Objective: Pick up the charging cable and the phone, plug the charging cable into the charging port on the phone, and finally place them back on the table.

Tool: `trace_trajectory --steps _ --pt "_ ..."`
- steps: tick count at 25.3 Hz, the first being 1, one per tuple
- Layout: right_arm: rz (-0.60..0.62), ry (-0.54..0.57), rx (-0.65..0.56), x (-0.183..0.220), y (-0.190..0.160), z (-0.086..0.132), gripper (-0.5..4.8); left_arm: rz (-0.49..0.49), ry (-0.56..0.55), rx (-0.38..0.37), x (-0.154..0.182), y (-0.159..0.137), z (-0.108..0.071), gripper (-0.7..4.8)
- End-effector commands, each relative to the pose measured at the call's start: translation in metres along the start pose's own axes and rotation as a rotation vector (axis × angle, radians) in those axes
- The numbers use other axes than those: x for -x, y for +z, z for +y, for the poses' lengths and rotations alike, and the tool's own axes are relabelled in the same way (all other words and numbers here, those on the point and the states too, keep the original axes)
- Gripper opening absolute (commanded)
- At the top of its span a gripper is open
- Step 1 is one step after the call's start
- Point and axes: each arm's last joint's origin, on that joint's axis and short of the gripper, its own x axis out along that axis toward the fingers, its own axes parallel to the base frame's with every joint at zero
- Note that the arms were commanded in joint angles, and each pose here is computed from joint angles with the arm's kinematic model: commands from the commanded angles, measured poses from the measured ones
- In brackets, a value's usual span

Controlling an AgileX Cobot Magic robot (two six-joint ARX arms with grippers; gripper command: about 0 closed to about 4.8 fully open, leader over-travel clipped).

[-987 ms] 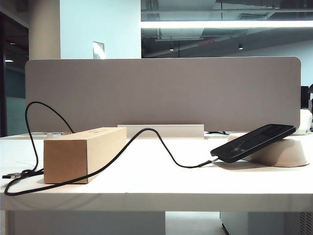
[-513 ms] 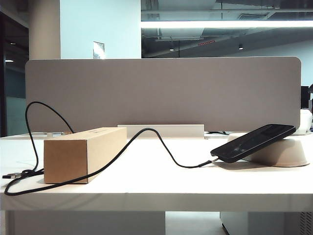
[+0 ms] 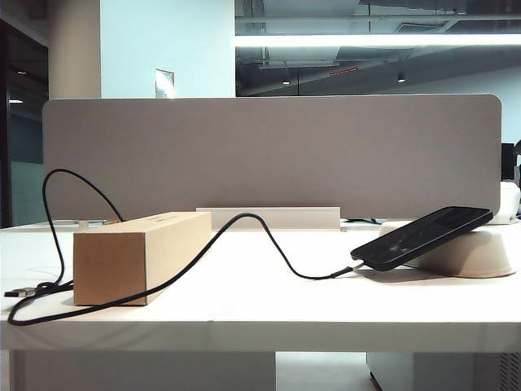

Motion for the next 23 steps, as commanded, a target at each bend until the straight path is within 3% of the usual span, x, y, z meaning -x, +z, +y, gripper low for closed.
trace_trajectory --steps 1,3,8,17,23 --pt "-0.009 -0.006 -0.001 0.000 0.000 0.000 -0.05 -0.137 0.119 0.127 -0.004 -0.022 0.009 -0.06" --pt "-0.009 -0.006 -0.001 0.000 0.000 0.000 -0.05 -0.158 0.159 0.142 -0.006 -0.045 0.011 -0.06" --pt "-0.009 -0.006 -0.001 0.000 0.000 0.000 -0.05 -0.153 0.225 0.149 -0.008 -0.061 0.012 -0.06" --pt "-0.009 -0.005 -0.001 0.000 0.000 0.000 -0.05 -0.106 0.315 0.165 -0.010 -0.067 0.010 -0.06" --pt "-0.010 -0.006 -0.001 0.000 0.000 0.000 -0.05 -0.092 0.288 0.161 -0.012 -0.068 0.006 -0.06"
